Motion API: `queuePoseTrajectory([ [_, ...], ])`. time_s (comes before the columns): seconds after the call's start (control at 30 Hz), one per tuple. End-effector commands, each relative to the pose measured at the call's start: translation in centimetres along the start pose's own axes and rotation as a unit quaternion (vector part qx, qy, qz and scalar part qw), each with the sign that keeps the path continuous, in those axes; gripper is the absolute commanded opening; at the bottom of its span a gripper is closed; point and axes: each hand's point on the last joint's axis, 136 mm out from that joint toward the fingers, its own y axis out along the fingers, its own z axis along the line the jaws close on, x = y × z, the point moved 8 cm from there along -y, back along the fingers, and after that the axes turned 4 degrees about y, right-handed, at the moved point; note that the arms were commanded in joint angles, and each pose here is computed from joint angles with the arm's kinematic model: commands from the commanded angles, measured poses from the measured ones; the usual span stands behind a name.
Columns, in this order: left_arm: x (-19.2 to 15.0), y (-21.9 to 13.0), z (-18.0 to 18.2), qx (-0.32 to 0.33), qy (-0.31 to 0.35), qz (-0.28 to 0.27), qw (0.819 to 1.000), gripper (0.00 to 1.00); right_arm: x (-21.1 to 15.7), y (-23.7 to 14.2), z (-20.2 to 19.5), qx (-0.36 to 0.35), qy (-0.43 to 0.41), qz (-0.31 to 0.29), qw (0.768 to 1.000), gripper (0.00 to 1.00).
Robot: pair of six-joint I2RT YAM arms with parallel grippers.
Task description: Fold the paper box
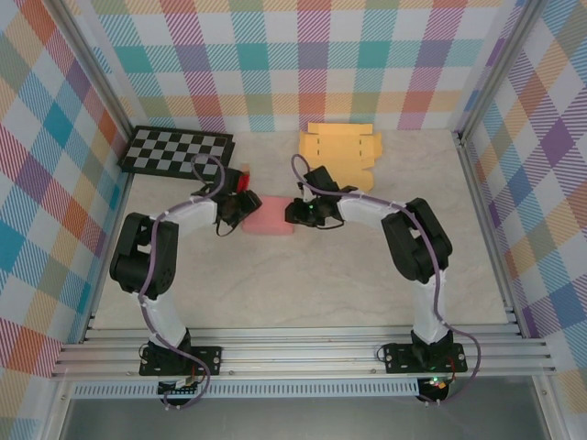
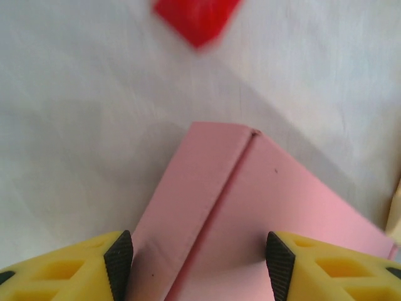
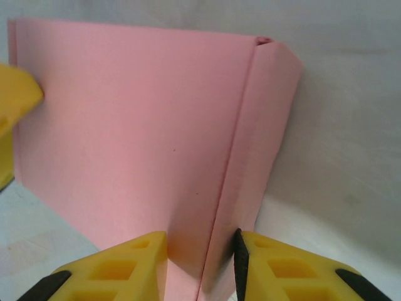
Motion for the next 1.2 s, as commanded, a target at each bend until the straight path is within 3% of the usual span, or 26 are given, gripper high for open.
queuePoseTrajectory([
  [0.0,0.9,0.4,0.9,0.013,0.028,0.042,0.999,0.6,-0.2,2.4,3.3,0.052,0.004,0.029,0.998,0.34],
  [0.23,1.0,1.6,4.0,0.037,-0.007,0.069,0.997,0.61,1.0,4.8,4.9,0.053,0.005,0.034,0.998,0.36],
  [0.43,2.6,0.5,4.4,0.058,-0.012,0.042,0.997,0.79,1.1,3.6,4.6,0.036,-0.004,0.023,0.999,0.47],
  [0.63,7.4,-5.5,2.7,0.062,-0.007,-0.04,0.997,0.86,1.8,-1.4,3.9,0.035,-0.016,-0.013,0.999,0.52],
  [0.73,8.7,-9.3,1.7,0.07,0.011,-0.08,0.994,0.9,2.8,-4.6,2.8,-0.006,-0.049,-0.036,0.998,0.56],
  [0.93,6.2,-12.7,-0.4,-0.004,0.026,-0.082,0.996,0.89,7.5,-6.9,-3.4,-0.143,-0.079,-0.06,0.985,0.57],
  [1.17,1.3,-12.6,-4.1,-0.069,0.08,-0.055,0.993,0.89,13.1,-4.4,-10.4,-0.262,-0.068,-0.046,0.961,0.55],
])
